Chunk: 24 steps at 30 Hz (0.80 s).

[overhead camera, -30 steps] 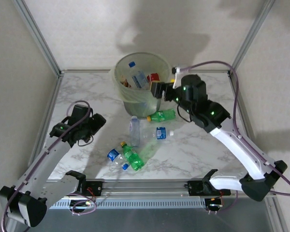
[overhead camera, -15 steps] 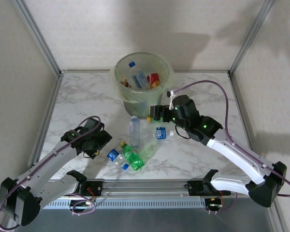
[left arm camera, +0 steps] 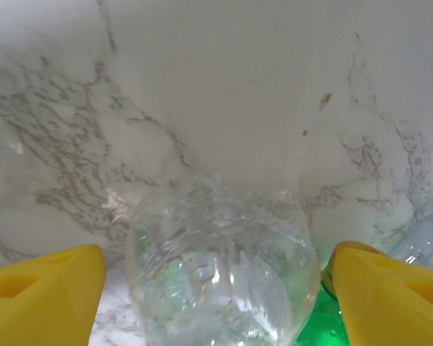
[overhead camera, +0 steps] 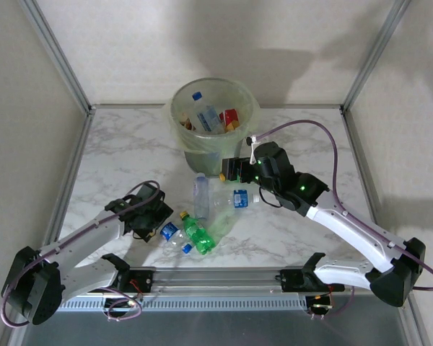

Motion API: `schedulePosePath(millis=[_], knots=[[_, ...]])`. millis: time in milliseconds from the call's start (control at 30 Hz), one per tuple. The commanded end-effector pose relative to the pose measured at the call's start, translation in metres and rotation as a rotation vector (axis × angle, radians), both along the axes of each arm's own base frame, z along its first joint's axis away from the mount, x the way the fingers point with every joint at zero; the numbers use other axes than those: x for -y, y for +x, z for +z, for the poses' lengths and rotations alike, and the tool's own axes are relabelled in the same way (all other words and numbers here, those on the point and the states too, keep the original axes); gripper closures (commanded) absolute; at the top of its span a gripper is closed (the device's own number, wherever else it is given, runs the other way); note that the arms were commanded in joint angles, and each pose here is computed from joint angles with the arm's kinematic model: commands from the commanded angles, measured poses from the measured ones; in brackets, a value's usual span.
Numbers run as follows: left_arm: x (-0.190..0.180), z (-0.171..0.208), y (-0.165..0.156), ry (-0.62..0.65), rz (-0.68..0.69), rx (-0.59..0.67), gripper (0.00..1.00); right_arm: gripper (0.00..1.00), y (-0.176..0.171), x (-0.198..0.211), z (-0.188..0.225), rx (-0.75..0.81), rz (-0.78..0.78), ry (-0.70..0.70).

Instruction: Put the plastic bottles in the bin

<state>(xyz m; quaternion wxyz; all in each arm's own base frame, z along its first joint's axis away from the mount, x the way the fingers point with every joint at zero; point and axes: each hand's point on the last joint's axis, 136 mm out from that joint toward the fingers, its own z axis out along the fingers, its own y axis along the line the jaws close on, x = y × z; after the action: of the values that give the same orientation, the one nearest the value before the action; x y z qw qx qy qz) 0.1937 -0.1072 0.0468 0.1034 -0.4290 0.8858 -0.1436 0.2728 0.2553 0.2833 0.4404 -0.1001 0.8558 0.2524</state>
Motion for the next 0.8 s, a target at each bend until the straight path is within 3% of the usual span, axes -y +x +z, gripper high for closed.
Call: schedulePosePath(millis=[0,267,467,767], knots=[[0.003,-0.009,0.005,-0.012,0.033,0.012,0.19,0.16,-0.001,-0.007,-0.001,-0.014,0.009,0.015],[0.002,-0.019,0.008,0.014,0.023,0.0,0.25,0.17,0.0,-0.01,-0.001,-0.025,0.01,-0.004],[0.001,-0.018,0.009,0.022,0.014,0.006,0.37,0.17,0.002,-0.013,0.001,-0.03,0.011,-0.005],[0.0,0.011,0.026,0.053,-0.01,0.083,0.43,0.18,0.006,-0.021,0.01,-0.019,0.024,0.012]])
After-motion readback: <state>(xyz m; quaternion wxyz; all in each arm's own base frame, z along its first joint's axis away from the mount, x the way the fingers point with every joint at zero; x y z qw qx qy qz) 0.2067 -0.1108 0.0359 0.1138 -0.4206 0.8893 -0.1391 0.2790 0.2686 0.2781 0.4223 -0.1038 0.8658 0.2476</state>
